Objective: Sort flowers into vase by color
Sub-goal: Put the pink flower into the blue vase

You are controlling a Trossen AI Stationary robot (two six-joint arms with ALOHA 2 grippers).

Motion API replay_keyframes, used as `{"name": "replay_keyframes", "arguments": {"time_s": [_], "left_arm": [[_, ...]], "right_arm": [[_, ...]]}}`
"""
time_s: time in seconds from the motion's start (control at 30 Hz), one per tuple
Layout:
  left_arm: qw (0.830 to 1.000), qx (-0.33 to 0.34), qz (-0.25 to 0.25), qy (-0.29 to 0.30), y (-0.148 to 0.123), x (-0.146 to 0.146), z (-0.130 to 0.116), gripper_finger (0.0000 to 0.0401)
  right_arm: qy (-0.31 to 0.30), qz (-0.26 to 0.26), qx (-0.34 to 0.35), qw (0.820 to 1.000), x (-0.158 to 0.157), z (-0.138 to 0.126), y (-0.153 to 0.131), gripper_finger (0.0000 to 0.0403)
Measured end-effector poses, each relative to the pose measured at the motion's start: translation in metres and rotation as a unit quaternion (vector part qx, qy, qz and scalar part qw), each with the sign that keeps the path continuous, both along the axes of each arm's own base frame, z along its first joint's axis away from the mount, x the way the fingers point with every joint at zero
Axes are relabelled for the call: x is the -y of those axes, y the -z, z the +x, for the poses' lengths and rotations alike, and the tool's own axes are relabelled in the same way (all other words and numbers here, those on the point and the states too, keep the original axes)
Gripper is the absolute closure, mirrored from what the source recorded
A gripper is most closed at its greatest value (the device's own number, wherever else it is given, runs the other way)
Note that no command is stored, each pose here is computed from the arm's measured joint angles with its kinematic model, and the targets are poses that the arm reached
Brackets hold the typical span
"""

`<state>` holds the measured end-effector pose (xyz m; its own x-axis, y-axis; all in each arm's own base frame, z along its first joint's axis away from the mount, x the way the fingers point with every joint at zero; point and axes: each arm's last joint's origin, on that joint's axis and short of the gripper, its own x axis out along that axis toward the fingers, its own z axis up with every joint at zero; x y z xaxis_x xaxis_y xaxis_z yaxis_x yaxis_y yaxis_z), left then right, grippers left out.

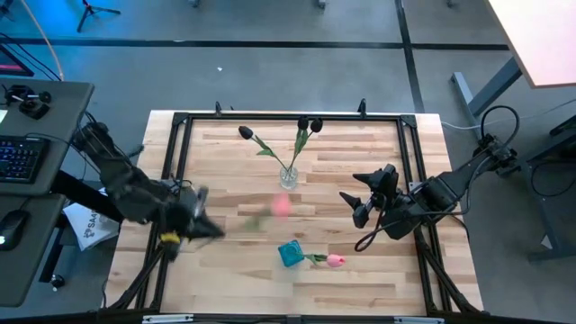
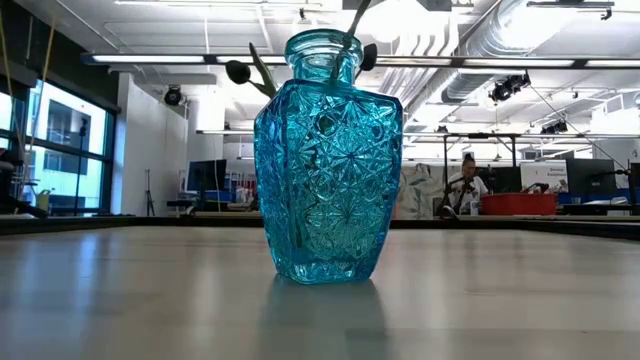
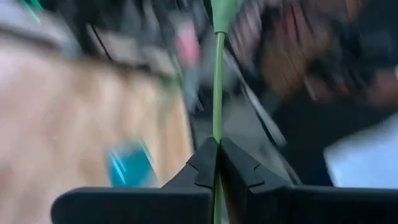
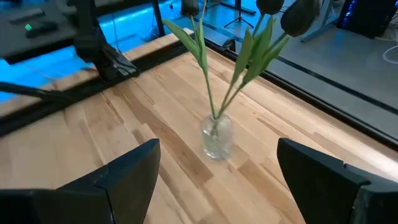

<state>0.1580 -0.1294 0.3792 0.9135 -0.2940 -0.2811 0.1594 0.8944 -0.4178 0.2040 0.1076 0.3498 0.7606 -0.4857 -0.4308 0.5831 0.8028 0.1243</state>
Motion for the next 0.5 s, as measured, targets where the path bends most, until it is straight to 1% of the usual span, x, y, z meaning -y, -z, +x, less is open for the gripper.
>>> {"name": "replay_keyframes", "arguments": {"time_s": [0.03,0.1,0.17,0.23,0.3,0.37,0.43,0.5], "left_arm": [[0.999,0.037,0.014,-0.035,-0.007,-0.004,0.001,0.0401],[0.99,0.088,0.051,-0.1,-0.016,-0.013,0.007,0.0401],[0.979,0.114,0.086,-0.147,-0.019,-0.02,0.019,0.0401],[0.969,0.126,0.117,-0.178,-0.018,-0.028,0.037,0.0401],[0.962,0.136,0.14,-0.192,-0.014,-0.035,0.061,0.0401],[0.958,0.157,0.15,-0.188,-0.009,-0.041,0.085,0.0401],[0.953,0.189,0.153,-0.179,-0.004,-0.048,0.109,0.0401],[0.947,0.217,0.154,-0.179,0.001,-0.054,0.128,0.0401]], "right_arm": [[0.0,0.006,0.008,1.0,0.0,0.001,-0.001,0.0085],[-0.002,0.017,0.033,0.999,-0.001,0.005,-0.006,0.0085],[-0.018,0.03,0.061,0.998,-0.003,0.012,-0.013,0.0085],[-0.051,0.043,0.091,0.994,-0.003,0.021,-0.022,0.0085],[-0.092,0.042,0.127,0.987,-0.003,0.031,-0.032,0.0085],[-0.124,0.025,0.167,0.978,-0.002,0.04,-0.043,0.0085],[-0.139,-0.004,0.207,0.968,0.001,0.046,-0.054,0.0085],[-0.142,-0.032,0.238,0.96,0.005,0.049,-0.063,0.0085]]}}
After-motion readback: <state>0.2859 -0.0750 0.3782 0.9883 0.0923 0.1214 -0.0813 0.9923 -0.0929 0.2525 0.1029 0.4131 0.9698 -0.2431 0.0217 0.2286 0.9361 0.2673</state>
